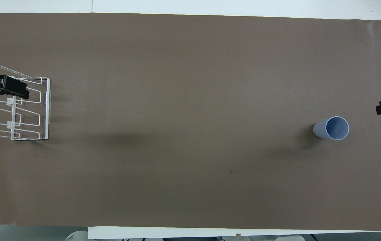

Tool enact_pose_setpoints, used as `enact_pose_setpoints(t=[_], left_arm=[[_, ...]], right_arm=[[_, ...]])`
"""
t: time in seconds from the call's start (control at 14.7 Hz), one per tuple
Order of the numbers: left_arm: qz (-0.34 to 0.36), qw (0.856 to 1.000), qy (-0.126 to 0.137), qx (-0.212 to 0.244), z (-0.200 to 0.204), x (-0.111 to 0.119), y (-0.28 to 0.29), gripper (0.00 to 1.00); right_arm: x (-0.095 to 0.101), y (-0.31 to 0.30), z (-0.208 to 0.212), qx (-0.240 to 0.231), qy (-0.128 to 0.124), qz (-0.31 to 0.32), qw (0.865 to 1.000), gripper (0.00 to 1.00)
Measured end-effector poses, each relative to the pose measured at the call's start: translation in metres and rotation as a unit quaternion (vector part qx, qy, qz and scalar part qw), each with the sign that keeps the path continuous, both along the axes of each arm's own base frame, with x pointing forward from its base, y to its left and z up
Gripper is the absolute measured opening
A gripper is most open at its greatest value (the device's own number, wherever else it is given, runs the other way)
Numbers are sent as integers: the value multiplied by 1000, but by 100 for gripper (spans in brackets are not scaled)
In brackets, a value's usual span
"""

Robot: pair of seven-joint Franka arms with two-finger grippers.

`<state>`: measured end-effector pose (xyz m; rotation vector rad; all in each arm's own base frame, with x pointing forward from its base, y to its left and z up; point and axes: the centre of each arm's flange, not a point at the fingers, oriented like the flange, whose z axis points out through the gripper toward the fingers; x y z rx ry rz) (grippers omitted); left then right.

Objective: Hang cup on cup holder
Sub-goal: 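Reach the right gripper to the light blue cup and grasp its base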

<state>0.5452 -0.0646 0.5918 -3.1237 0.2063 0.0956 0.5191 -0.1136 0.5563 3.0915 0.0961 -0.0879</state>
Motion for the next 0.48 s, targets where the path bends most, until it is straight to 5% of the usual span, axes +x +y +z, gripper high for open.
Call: enact_pose_setpoints(t=[0.2, 0.48], left_arm=[[0, 1000, 0, 0, 0, 0, 0, 100], [0, 1000, 0, 0, 0, 0, 0, 100]], right_arm=[[-1, -5, -77, 2, 0, 6, 1000, 100], [-17, -9, -139, 23, 32, 21, 999, 100]])
